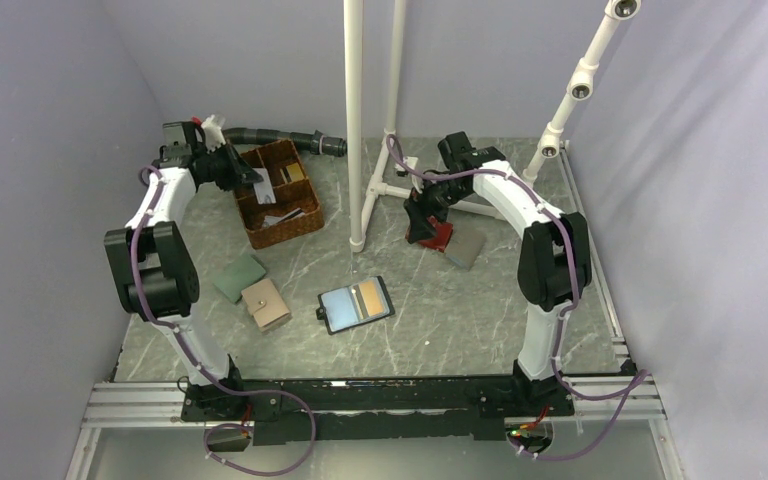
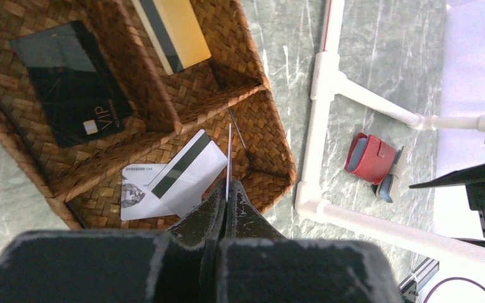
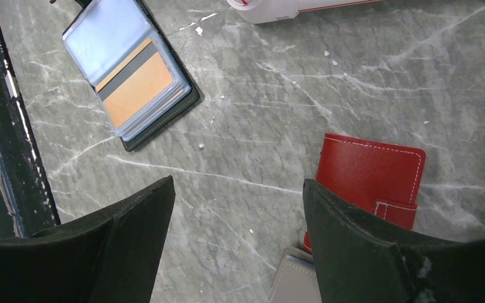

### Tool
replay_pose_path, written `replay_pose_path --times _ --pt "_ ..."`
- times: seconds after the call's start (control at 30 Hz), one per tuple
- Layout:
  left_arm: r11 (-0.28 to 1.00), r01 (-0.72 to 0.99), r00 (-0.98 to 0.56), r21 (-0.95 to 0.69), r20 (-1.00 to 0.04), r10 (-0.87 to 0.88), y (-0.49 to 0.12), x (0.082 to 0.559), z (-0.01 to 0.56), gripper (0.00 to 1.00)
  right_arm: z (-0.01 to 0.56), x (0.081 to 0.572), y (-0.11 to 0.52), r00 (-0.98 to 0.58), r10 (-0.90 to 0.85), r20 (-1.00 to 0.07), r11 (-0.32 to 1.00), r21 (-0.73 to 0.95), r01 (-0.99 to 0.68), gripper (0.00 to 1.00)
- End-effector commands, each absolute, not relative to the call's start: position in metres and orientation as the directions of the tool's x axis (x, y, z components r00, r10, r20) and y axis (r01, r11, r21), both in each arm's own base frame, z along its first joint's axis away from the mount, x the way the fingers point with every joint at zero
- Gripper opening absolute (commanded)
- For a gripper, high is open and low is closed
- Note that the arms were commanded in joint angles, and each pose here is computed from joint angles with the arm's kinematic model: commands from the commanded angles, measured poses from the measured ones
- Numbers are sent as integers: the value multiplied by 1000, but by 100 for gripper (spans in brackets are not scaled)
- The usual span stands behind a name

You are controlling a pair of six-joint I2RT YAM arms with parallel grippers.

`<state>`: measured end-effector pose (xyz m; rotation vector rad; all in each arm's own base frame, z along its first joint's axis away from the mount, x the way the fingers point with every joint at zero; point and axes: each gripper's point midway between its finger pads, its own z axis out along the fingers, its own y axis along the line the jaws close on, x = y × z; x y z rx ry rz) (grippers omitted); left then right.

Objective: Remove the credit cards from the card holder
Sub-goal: Place the credit card in the storage box.

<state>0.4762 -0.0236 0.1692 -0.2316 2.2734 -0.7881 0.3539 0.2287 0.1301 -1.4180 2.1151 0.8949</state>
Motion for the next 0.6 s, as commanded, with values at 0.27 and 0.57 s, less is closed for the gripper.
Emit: replay_pose_path --times 0.27,0.57 --pt "792 196 -725 -578 -629 -280 -53 486 176 0 147 362 235 -346 -608 -715 254 238 -937 76" --pt "855 130 -769 -501 -596 -232 -55 488 147 11 153 356 235 -325 -594 -735 245 220 -944 76"
